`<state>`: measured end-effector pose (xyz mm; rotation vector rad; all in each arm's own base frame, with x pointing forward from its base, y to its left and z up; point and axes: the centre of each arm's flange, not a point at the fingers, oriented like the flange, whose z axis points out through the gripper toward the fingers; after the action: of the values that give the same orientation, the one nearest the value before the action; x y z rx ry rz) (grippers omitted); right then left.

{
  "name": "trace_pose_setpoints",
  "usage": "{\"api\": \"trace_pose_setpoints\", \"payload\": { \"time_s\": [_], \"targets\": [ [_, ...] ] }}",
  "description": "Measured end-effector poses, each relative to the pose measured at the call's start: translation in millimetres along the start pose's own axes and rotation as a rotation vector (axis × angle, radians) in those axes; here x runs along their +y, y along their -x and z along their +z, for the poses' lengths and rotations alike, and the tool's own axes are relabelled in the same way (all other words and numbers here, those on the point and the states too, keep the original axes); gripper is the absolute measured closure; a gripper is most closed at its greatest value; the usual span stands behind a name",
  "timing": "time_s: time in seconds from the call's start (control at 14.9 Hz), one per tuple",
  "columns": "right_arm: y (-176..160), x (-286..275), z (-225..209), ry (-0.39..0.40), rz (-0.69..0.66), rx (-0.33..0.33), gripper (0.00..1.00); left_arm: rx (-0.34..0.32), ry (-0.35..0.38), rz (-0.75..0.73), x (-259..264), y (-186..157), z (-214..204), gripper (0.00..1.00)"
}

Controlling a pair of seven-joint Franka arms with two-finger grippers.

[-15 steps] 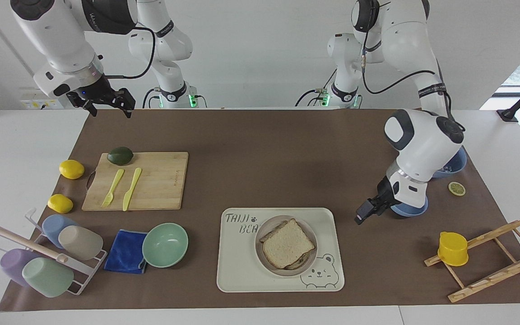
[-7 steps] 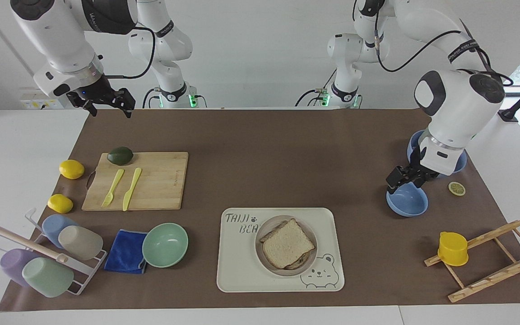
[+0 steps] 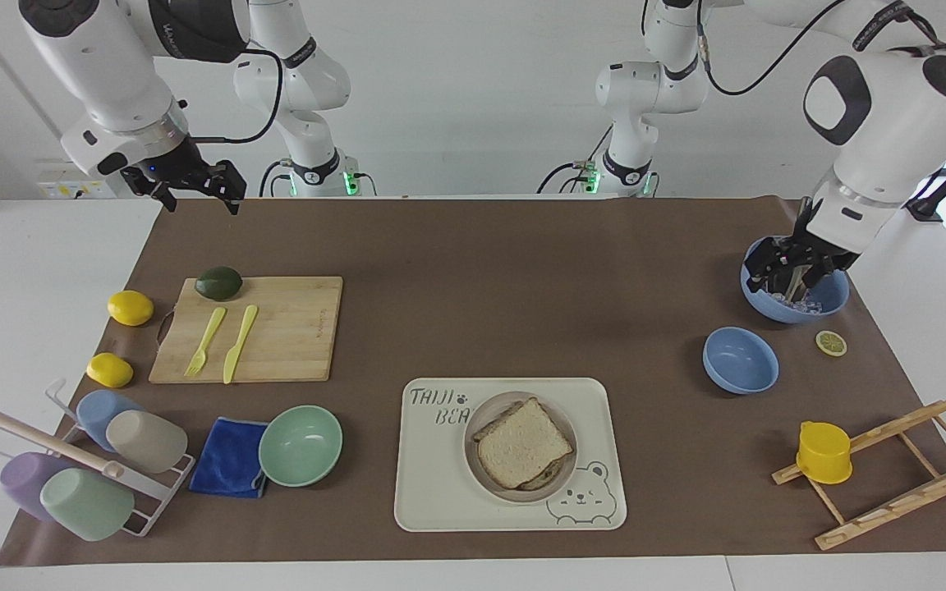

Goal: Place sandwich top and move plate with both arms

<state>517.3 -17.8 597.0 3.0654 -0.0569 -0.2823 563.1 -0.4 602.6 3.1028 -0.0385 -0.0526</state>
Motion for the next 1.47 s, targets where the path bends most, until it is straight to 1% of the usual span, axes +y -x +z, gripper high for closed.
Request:
{"api": "trace_pose_setpoints", "payload": {
  "time_s": [0.13,0.33,0.4,0.54,0.6,0.8,0.94,1.2,1.47],
  "targets": [
    [0.0,0.0,0.0,0.0,0.0,0.0,0.0,-0.024,0.004,0.004,1.2,13.2,-9.8,0.0],
    [0.0,0.0,0.0,0.0,0.0,0.0,0.0,-0.029,0.006,0.013,6.2,19.3,-14.4,0.0],
    [0.0,0.0,0.0,0.0,0.0,0.0,0.0,-0.027,0.006,0.018,8.9,18.8,-13.2,0.0],
    [0.0,0.0,0.0,0.0,0.0,0.0,0.0,0.003,0.006,0.023,11.0,16.0,-6.1,0.0],
    [0.0,0.0,0.0,0.0,0.0,0.0,0.0,0.007,0.006,0.024,11.3,16.9,1.0,0.0],
    [0.0,0.0,0.0,0.0,0.0,0.0,0.0,-0.026,0.0,0.041,17.9,25.3,17.6,0.0],
    [0.0,0.0,0.0,0.0,0.0,0.0,0.0,-0.044,-0.012,0.063,29.9,28.2,17.9,0.0],
    [0.0,0.0,0.0,0.0,0.0,0.0,0.0,-0.003,-0.022,0.076,36.4,27.6,-7.5,0.0],
    [0.0,0.0,0.0,0.0,0.0,0.0,0.0,-0.015,-0.02,0.055,24.8,24.6,-1.2,0.0]
  ]
}}
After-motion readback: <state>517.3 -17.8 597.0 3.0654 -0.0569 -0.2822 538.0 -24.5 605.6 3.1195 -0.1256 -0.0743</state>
